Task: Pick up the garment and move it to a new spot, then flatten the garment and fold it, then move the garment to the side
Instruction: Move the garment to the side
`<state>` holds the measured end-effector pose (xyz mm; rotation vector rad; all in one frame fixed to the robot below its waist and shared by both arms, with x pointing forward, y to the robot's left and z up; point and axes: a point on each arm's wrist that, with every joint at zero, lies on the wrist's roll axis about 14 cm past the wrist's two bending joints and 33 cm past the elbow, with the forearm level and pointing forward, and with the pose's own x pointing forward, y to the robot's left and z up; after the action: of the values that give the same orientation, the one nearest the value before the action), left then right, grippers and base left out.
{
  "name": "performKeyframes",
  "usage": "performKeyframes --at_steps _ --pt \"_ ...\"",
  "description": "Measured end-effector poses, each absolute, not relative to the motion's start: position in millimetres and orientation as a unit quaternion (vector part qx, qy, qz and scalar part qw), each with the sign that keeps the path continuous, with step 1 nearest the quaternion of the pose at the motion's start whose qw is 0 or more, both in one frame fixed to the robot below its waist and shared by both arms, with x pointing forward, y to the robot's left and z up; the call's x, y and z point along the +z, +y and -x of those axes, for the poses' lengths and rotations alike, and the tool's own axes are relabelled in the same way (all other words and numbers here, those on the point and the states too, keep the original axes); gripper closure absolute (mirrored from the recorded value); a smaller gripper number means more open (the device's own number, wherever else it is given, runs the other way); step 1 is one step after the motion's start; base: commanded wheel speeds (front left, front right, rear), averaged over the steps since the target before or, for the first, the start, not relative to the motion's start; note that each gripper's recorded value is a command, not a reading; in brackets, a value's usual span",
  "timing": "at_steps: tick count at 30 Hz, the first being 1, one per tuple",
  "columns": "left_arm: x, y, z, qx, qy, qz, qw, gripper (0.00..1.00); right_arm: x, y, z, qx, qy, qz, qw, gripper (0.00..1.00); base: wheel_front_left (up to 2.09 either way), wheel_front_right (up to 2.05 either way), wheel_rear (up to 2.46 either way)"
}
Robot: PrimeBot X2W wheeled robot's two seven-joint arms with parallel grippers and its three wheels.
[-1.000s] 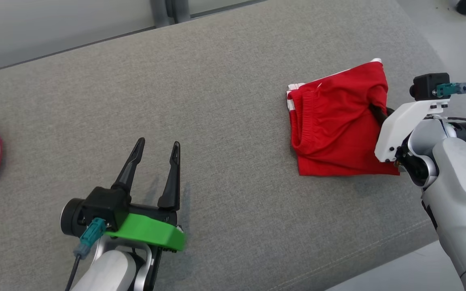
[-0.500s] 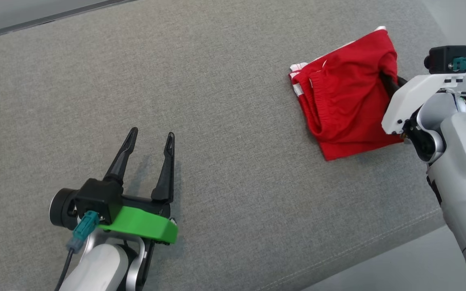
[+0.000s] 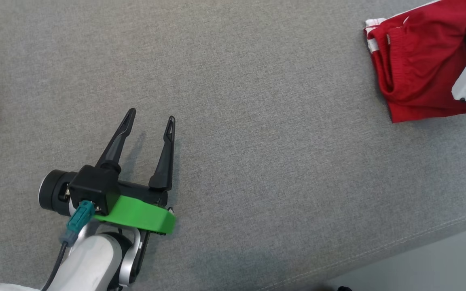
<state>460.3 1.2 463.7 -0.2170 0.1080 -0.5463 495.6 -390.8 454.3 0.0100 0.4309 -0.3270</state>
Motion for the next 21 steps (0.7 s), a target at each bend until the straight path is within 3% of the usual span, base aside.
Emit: performKeyframes --at_steps 12,13,14,15,16,17,21 --pt "450.5 13.7 -468.6 -0.259 0.067 0.097 0.959 0.00 443.5 -407.6 -523.0 -0.168 0.221 0.055 0.959 1.00 0.00 0.00 0.00" --pt "449.4 14.5 -468.8 -0.258 0.069 0.097 0.959 0.00 440.7 -408.0 -523.4 -0.167 0.226 0.061 0.958 0.94 0.00 0.00 0.00" --pt "448.9 15.4 -469.1 -0.257 0.069 0.096 0.959 0.00 437.5 -407.8 -523.5 -0.165 0.231 0.069 0.956 0.71 0.00 0.00 0.00" --pt "448.4 15.9 -469.2 -0.256 0.069 0.095 0.959 0.00 435.0 -407.8 -523.6 -0.164 0.233 0.073 0.956 0.55 0.00 0.00 0.00" --pt "448.2 16.5 -469.6 -0.256 0.069 0.095 0.960 0.00 432.4 -408.5 -522.9 -0.163 0.237 0.079 0.954 0.33 0.00 0.00 0.00" --pt "447.9 17.1 -469.9 -0.255 0.069 0.095 0.960 0.00 430.6 -410.3 -522.0 -0.162 0.240 0.089 0.953 0.00 0.00 0.00 0.00" --pt "446.0 18.8 -470.3 -0.253 0.072 0.093 0.960 0.00 432.2 -425.5 -516.5 -0.176 0.242 0.110 0.948 0.00 0.00 0.00 0.00"
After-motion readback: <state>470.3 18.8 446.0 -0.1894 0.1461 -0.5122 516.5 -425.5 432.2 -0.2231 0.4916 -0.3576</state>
